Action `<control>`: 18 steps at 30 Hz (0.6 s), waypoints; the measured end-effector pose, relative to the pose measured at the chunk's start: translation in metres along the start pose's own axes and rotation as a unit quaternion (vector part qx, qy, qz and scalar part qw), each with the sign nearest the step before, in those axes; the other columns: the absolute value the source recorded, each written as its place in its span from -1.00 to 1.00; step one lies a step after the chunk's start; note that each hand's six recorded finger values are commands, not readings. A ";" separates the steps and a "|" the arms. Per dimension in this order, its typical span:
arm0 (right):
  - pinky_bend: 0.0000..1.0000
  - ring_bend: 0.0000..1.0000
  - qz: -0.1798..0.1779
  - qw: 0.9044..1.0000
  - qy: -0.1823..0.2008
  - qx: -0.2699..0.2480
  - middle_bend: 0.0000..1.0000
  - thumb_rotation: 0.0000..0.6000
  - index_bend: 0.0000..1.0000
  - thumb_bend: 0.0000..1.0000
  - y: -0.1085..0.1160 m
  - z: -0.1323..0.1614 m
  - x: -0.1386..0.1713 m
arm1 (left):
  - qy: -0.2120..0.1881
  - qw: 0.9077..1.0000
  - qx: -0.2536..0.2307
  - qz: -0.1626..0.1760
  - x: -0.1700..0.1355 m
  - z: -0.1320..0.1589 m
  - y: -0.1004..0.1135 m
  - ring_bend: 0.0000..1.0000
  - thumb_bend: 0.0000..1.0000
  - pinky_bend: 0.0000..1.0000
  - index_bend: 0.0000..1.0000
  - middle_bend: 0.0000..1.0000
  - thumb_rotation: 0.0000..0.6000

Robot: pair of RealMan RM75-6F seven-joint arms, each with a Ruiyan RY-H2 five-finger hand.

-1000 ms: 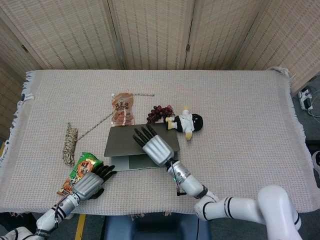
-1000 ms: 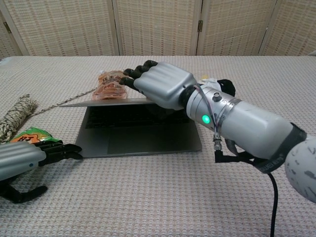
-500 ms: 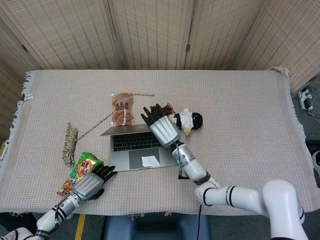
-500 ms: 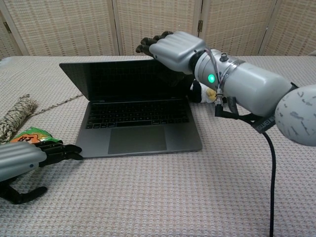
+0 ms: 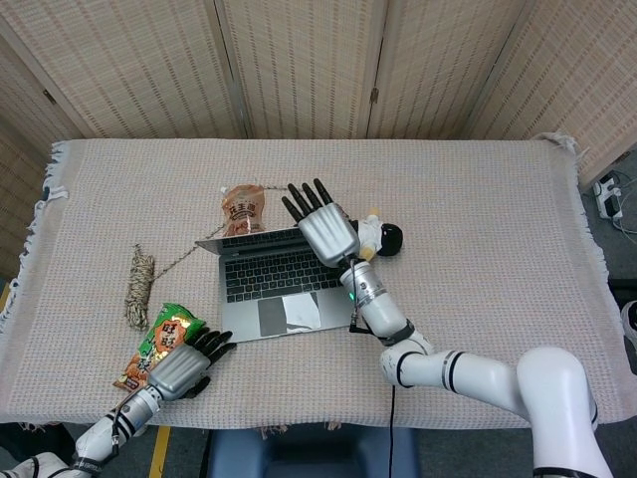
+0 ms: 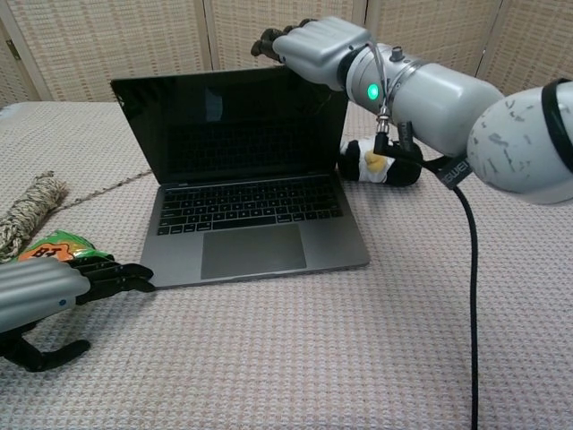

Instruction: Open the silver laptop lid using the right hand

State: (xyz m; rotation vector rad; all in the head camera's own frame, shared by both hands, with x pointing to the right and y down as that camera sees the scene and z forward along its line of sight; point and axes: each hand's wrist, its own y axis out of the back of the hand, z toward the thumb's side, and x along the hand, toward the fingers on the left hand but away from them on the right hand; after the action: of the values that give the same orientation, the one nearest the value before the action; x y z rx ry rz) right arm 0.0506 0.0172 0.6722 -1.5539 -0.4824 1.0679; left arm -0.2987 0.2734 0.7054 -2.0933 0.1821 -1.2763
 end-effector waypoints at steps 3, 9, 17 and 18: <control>-1.00 -1.00 -0.002 1.000 -0.008 0.000 -1.00 1.00 -1.00 0.28 0.004 -0.004 -0.006 | 0.000 1.000 0.000 0.000 0.000 0.000 0.000 -0.96 0.13 -1.00 -0.92 -0.88 1.00; -1.00 -1.00 -0.004 1.000 -0.022 -0.002 -1.00 1.00 -1.00 0.28 0.010 -0.011 -0.017 | 0.000 1.000 0.000 0.000 0.000 0.001 0.001 -0.96 0.13 -1.00 -0.92 -0.88 1.00; -1.00 -1.00 -0.004 0.999 -0.039 0.001 -1.00 1.00 -1.00 0.28 0.015 -0.021 -0.028 | 0.000 1.000 0.001 -0.001 0.000 0.001 0.001 -0.96 0.13 -1.00 -0.92 -0.88 1.00; -1.00 -1.00 -0.004 0.999 -0.043 0.002 -1.00 1.00 -1.00 0.28 0.015 -0.023 -0.029 | 0.000 1.000 0.001 -0.001 0.000 0.001 0.001 -0.96 0.13 -1.00 -0.92 -0.88 1.00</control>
State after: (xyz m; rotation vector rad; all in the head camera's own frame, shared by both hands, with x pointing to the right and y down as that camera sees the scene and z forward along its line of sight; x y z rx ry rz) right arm 0.0516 -0.0232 0.6676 -1.5062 -0.5454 1.1319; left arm -0.2976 0.2731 0.7048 -2.0923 0.1781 -1.2773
